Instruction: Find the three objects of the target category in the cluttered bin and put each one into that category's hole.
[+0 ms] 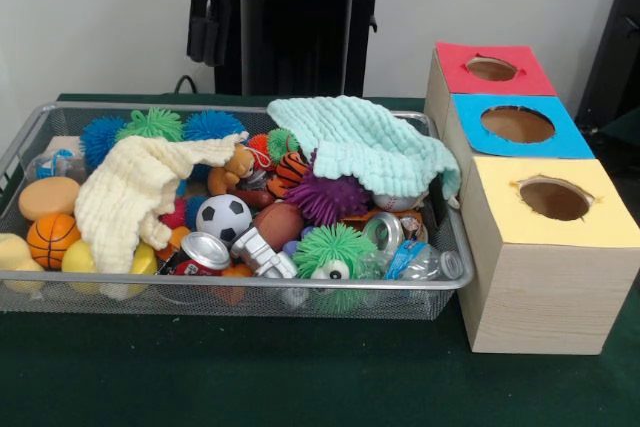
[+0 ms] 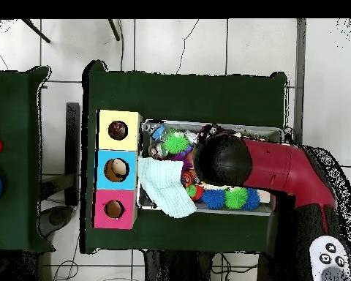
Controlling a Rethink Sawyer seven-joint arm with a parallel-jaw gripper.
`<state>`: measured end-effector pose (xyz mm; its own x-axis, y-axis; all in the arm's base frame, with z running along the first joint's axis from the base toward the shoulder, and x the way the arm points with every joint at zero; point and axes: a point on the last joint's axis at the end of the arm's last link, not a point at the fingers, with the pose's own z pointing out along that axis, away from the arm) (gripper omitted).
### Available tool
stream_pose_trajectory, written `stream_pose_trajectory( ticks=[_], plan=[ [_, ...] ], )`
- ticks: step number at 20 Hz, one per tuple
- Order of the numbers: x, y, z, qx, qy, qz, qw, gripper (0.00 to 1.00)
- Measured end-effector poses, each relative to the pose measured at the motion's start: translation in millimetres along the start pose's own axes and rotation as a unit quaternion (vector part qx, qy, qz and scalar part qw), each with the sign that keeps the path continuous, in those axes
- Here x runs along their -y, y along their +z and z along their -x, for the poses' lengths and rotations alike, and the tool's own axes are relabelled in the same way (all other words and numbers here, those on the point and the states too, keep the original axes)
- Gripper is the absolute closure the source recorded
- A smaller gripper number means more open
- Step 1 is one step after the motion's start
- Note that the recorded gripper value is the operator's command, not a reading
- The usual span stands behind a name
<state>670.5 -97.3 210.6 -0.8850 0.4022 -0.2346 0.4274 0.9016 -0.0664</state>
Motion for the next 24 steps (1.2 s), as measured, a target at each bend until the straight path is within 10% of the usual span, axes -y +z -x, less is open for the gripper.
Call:
stream_pose_trajectory(
  ticks=[12,24],
  plan=[
    [48.7,18.4,13.6,-0.022,0.036,0.010,0.9991,1.00],
    [5.7,64.2,-23.2,-0.041,-0.028,0.006,0.9987,1.00]
  ],
)
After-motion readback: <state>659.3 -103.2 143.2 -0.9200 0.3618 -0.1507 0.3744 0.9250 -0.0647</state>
